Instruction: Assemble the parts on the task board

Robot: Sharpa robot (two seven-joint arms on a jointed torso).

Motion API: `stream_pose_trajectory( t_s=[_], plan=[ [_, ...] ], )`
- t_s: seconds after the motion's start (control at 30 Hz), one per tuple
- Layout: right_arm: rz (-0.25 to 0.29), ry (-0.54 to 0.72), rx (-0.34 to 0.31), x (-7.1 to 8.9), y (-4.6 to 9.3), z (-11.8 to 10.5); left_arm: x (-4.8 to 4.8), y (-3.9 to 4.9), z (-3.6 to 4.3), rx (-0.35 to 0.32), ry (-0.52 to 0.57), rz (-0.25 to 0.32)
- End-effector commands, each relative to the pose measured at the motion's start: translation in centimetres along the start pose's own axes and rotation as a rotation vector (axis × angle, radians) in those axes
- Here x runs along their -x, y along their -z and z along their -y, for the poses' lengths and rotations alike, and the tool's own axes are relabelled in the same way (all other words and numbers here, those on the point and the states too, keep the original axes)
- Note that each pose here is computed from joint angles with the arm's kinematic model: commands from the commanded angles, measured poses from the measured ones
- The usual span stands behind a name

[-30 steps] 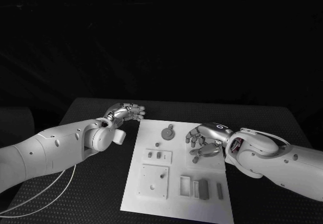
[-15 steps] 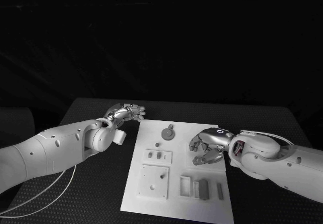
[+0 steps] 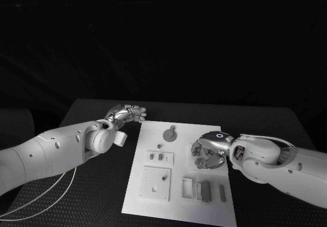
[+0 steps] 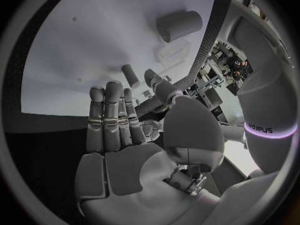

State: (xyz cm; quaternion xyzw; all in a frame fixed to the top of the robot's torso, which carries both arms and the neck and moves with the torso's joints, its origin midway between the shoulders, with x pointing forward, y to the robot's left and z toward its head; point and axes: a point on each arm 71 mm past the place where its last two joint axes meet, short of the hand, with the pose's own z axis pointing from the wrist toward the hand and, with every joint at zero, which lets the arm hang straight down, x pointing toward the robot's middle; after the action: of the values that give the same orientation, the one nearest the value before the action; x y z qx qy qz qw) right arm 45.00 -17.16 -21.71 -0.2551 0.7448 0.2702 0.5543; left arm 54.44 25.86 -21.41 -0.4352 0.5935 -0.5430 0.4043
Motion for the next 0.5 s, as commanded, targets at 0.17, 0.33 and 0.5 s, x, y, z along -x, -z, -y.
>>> stream_pose_trajectory(
  t_s=[0.17, 0.33, 0.5],
  plan=[
    [-0.006, 0.058, 0.017, -0.27, -0.1, -0.44, -0.17, -0.02, 0.09, -0.007, 0.01, -0.013],
    [-0.01, 0.061, 0.02, -0.36, -0.14, -0.58, -0.19, -0.02, 0.08, -0.006, 0.011, -0.014],
    [-0.01, 0.068, 0.021, -0.42, -0.2, -0.67, -0.16, -0.01, 0.07, -0.006, 0.012, -0.014]
  ],
)
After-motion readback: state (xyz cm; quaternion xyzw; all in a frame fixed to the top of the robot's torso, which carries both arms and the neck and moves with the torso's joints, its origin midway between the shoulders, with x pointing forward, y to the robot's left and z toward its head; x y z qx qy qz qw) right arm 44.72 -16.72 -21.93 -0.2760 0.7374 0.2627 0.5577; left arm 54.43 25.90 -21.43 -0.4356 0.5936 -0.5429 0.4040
